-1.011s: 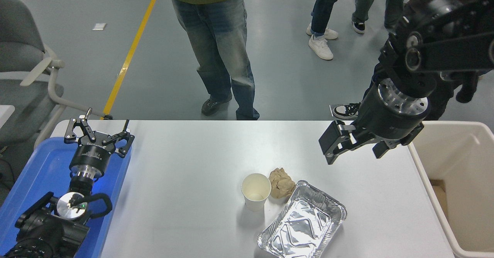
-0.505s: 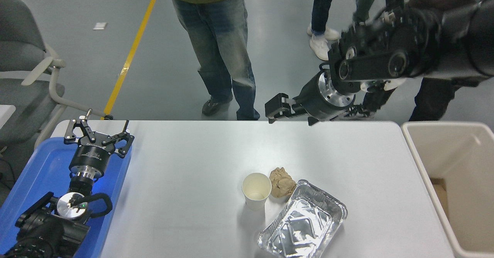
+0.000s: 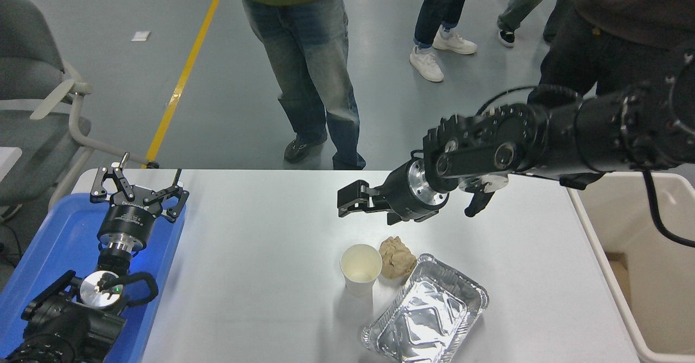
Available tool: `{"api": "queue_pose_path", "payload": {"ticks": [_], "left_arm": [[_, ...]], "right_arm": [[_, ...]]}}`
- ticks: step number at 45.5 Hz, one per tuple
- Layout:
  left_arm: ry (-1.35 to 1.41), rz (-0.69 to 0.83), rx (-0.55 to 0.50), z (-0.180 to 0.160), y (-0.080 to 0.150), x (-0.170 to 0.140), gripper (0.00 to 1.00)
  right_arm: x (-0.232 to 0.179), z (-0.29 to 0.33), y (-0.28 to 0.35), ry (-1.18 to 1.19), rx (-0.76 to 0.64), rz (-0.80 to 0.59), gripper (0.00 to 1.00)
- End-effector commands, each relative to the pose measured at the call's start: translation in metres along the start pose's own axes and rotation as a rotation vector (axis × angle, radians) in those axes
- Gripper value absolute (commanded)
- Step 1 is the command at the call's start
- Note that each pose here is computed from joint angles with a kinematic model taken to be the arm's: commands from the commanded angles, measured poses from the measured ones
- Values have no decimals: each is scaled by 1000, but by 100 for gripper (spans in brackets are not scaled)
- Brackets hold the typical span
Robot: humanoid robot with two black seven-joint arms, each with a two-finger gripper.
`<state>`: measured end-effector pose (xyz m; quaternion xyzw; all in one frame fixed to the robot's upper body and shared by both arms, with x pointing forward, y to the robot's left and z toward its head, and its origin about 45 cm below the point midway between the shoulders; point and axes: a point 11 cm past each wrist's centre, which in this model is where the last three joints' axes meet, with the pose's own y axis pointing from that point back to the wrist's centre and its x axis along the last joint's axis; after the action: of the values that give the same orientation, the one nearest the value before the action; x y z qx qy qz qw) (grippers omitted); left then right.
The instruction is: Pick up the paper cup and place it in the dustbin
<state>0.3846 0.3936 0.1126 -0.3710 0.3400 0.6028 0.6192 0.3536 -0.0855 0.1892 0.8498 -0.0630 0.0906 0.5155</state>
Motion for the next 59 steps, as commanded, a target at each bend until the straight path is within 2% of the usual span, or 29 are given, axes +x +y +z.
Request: {"api": "queue_pose_path", "payload": {"ticks": [1,14,24,28,32,39,40,42,43,59], "left_arm": [[0,0,0,0,0,0,99],[-1,0,2,0,0,0,99],[0,-2,3,-1,0,0,99],[0,-2,3,-1,0,0,99],[0,-2,3,-1,0,0,99],[0,-2,3,-1,0,0,99],[0,-2,3,-1,0,0,99],[0,-2,3,-1,0,0,99],[0,-2,3,-1,0,0,99],[0,-2,3,-1,0,0,99]], "right_arm": [[-17,22,-25,17,-5,-12,100],[-31,57,-48,60,-48,-3,100],[-42,83,-64,68,-80,13,96],[-45,90,-68,91,-92,30,87],[-47,94,-69,111,-102,27,61],[-46,95,-67,117,-112,24,38],[-46,95,-67,115,-113,21,31],[-46,94,-67,115,-113,19,5],[-46,94,-67,115,-113,17,0],[-38,90,-62,120,-119,28,0]]}}
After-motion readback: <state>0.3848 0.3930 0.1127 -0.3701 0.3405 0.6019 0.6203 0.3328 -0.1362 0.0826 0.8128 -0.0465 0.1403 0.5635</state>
